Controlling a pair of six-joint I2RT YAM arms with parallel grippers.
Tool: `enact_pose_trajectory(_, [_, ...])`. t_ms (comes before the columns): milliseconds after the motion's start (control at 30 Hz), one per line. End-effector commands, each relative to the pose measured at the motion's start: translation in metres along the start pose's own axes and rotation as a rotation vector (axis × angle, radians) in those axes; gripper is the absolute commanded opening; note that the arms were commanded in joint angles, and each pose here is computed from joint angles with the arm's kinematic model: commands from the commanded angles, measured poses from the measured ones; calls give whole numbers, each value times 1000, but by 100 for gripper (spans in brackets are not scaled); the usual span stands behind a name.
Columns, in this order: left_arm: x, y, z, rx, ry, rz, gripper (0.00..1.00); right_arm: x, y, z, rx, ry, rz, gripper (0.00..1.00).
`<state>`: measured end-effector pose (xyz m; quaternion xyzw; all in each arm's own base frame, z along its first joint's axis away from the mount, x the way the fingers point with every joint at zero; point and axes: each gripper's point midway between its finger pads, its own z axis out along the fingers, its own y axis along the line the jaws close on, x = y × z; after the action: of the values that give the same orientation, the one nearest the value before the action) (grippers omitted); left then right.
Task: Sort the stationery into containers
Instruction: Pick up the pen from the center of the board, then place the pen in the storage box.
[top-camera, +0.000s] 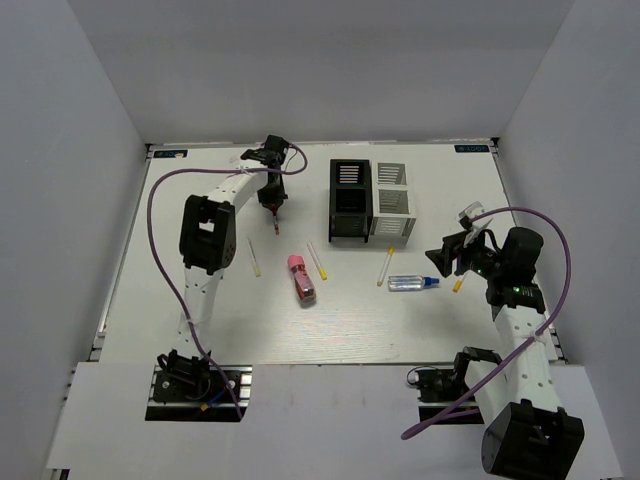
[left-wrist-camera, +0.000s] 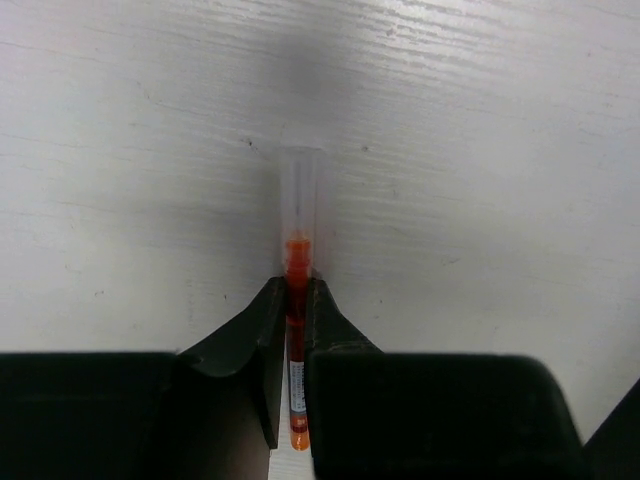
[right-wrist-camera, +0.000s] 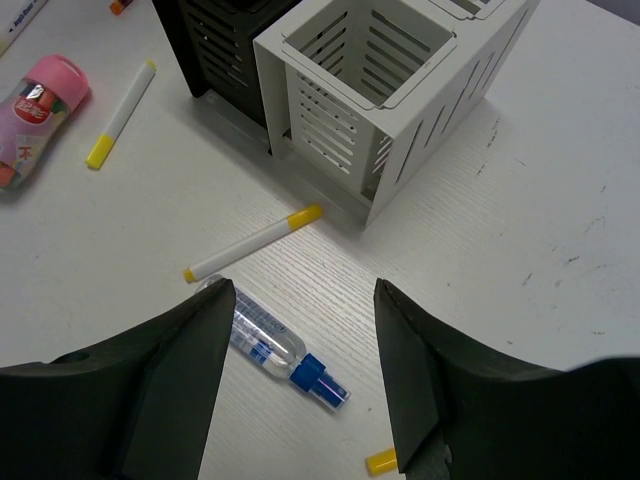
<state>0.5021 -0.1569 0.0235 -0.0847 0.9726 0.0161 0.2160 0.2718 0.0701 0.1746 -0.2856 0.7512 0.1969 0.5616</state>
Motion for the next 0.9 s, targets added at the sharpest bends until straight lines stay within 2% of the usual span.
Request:
enact_pose_trajectory(0, [-39, -13, -61, 96, -153, 28, 0, -4, 4, 0, -27, -24, -12, 64])
enact_pose_trajectory(33, [-54, -23, -94, 147, -226, 34, 0, -3, 4, 0, -30, -21, -12, 64])
enact_pose_trajectory(133, [-79, -40, -157, 301, -391, 24, 0, -4, 6, 0, -42, -28, -13, 64])
enact_pose_trajectory(167, [-77, -43, -149, 316, -399, 25, 0, -4, 6, 0, -42, -29, -19, 62])
enact_pose_trajectory(200, [-87, -45, -175, 371, -483, 12, 0, -2, 6, 1, -42, -24, -11, 62])
enact_pose_trajectory(300, [-100, -60, -211, 504, -597, 43, 0, -1, 5, 1, -37, -24, -12, 62])
enact_pose_trajectory(400, [-87, -86, -228, 673, -613, 128, 0, -2, 6, 2, -46, -26, -10, 62])
enact_pose_trajectory(433, [-96, -94, -243, 736, -676, 141, 0, -1, 6, 3, -49, -22, -6, 62])
enact_pose_trajectory(500, [-83, -117, -254, 840, -701, 192, 0, -1, 6, 3, -50, -25, -7, 62])
enact_pose_trajectory(533, [-92, -126, -275, 900, -798, 206, 0, 0, 6, 3, -53, -22, -3, 62])
enact_pose_trajectory(600, [-87, -141, -280, 947, -840, 195, 0, 1, 6, 3, -52, -20, 0, 62])
enact_pose_trajectory(633, [-97, -143, -297, 988, -918, 177, 0, 1, 6, 3, -50, -21, -4, 62])
enact_pose_trajectory(667, [-98, -150, -300, 997, -945, 174, 0, 1, 7, 3, -54, -22, -5, 62])
enact_pose_trajectory(833, [-96, -179, -288, 1029, -1011, 152, 0, 1, 6, 3, -50, -21, -3, 62])
enact_pose_trajectory(867, [-98, -185, -296, 1047, -1043, 149, 0, 1, 6, 3, -49, -23, -5, 62])
